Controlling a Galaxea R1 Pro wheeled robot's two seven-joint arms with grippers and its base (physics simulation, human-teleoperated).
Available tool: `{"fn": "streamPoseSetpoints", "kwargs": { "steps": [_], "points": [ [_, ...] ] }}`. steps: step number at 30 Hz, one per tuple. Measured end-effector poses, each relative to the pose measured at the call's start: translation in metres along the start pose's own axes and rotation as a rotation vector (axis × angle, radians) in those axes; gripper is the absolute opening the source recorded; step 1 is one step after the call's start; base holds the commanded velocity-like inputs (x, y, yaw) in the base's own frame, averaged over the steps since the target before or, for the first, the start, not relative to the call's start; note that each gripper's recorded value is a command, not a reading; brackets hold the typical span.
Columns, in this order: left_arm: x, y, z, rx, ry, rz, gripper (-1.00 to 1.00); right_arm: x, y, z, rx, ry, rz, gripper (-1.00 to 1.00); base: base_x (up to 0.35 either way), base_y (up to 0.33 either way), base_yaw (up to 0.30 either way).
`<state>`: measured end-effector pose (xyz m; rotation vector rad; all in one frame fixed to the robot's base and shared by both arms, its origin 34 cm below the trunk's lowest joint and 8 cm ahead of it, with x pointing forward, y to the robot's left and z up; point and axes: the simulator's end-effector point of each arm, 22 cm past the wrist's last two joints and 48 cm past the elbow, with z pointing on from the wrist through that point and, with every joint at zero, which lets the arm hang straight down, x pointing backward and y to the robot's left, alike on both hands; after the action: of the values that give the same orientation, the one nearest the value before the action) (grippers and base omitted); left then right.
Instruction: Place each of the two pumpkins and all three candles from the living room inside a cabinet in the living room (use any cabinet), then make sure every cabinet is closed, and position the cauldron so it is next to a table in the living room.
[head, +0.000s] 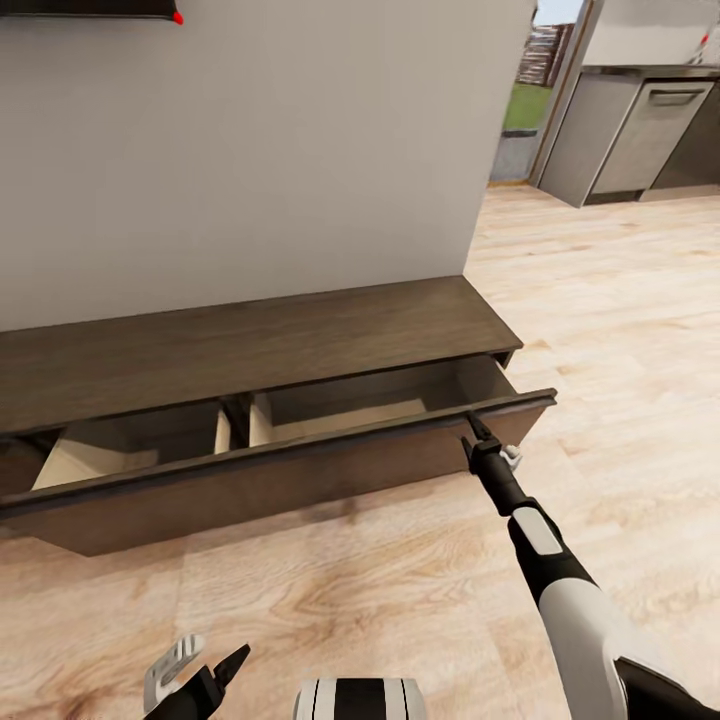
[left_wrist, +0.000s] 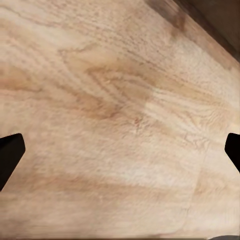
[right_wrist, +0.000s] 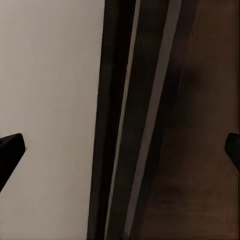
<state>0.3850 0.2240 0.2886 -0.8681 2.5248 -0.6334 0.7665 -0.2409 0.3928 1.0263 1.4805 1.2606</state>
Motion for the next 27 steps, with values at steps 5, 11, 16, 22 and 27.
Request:
{"fn": "streamPoseSetpoints", "kwargs": {
  "steps": [5,11,16,22,27],
  "points": [
    [-0.004,-0.006,-0.004,0.014,-0.012,0.004,1.00,-0.013,0.024,-0.019,-0.048,-0.019,-0.066,1.00,-0.020,0.000,0.000],
    [-0.018,-0.010,-0.010,0.017,-0.059,0.003,1.00,0.042,0.059,-0.127,0.188,0.273,-0.356,1.00,-0.001,0.000,0.000],
    [-0.053,0.007,-0.024,-0.020,-0.158,-0.012,1.00,0.053,0.025,-0.152,0.418,0.425,-0.739,1.00,0.000,0.000,0.000],
    [-0.102,0.083,-0.067,-0.235,-0.308,-0.130,1.00,0.164,0.013,-0.169,0.489,0.848,-1.025,1.00,0.000,0.000,0.136],
    [-0.113,0.094,-0.080,-0.252,-0.344,-0.171,1.00,0.215,0.024,-0.178,0.457,0.954,-1.179,1.00,0.000,0.000,0.264]
  ]
}}
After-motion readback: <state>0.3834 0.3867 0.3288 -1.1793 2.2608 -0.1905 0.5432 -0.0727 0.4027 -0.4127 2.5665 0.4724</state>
